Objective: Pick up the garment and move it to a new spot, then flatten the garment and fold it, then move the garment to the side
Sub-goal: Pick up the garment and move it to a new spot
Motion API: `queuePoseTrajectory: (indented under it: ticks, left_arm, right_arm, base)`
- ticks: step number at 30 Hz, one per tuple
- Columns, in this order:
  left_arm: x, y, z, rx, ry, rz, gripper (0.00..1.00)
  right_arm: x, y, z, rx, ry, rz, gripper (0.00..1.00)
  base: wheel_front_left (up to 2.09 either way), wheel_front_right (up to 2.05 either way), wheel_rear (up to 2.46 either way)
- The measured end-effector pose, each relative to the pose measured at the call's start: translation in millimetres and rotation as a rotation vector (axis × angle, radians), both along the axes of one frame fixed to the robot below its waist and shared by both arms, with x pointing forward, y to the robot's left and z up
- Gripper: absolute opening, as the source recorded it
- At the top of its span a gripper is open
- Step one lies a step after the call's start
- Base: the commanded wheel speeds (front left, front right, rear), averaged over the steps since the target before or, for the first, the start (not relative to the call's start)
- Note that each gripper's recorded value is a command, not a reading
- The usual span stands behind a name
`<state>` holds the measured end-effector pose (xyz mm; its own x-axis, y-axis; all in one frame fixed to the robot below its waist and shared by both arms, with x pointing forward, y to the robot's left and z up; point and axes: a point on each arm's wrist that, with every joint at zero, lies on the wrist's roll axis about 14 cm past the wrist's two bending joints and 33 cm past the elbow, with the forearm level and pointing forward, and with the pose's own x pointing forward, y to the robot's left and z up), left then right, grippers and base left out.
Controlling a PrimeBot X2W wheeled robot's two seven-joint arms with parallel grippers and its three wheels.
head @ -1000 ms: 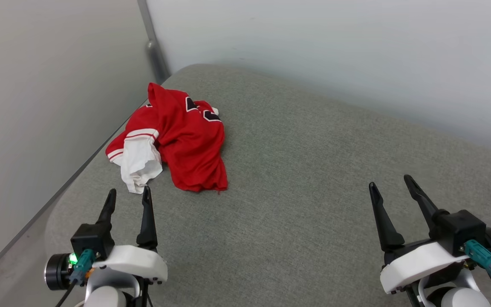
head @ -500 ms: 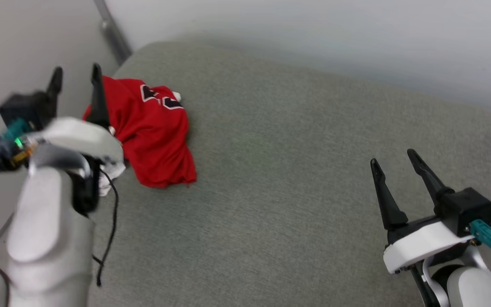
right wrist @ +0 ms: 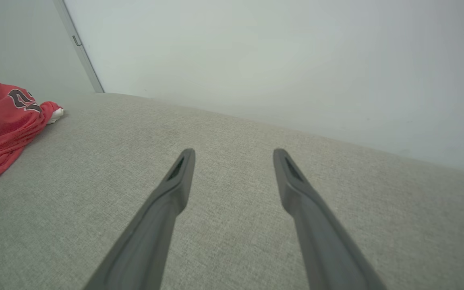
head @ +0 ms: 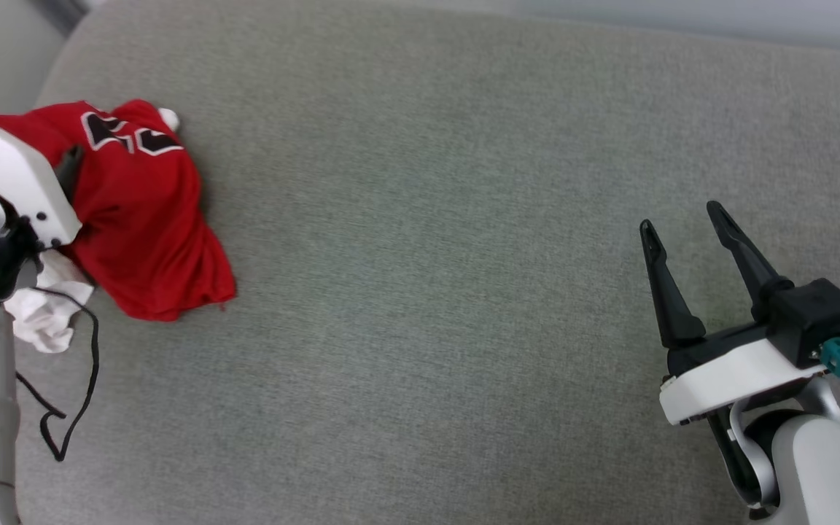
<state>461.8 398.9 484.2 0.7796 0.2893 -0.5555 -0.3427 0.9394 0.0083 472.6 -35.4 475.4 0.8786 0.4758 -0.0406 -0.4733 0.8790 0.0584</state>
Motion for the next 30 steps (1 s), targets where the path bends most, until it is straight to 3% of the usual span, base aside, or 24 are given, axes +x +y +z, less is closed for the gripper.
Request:
queuePoseTrajectory:
  ticks: [7, 11, 12, 13, 14, 15, 22, 30]
  left_arm:
    - [-28, -9, -85, -0.168, 0.341, 0.034, 1.0]
    - [-37, -12, -110, -0.238, 0.394, 0.08, 1.0]
    - [-38, -13, -113, -0.243, 0.401, 0.085, 0.58]
    - [-37, -13, -114, -0.252, 0.397, 0.091, 0.38]
    - [-36, -13, -115, -0.258, 0.391, 0.099, 0.38]
    - [-36, -14, -115, -0.261, 0.385, 0.102, 0.03]
    - [-31, -1, -89, -0.186, 0.257, 0.121, 0.0]
    - [-4, 29, 27, 0.064, -0.124, 0.093, 0.0]
  right_arm:
    - [10, -12, -23, 0.001, 0.039, -0.031, 1.0]
    - [13, -18, -29, 0.001, 0.05, -0.045, 1.0]
    - [14, -20, -31, -0.003, 0.053, -0.049, 1.0]
    - [14, -23, -32, -0.005, 0.055, -0.054, 1.0]
    - [14, -25, -32, -0.006, 0.055, -0.059, 1.0]
    - [14, -26, -32, -0.009, 0.055, -0.063, 1.0]
    - [12, -27, -20, -0.012, 0.029, -0.065, 1.0]
    - [-5, -20, 7, 0.0, -0.018, -0.057, 1.0]
  base:
    - [0.0, 0.0, 0.0]
    - [0.0, 0.0, 0.0]
    - [0.0, 0.0, 0.0]
    - [0.0, 0.0, 0.0]
    - [0.0, 0.0, 0.0]
    - [0.0, 0.0, 0.0]
    - [0.0, 0.0, 0.0]
    - [0.0, 0.0, 0.0]
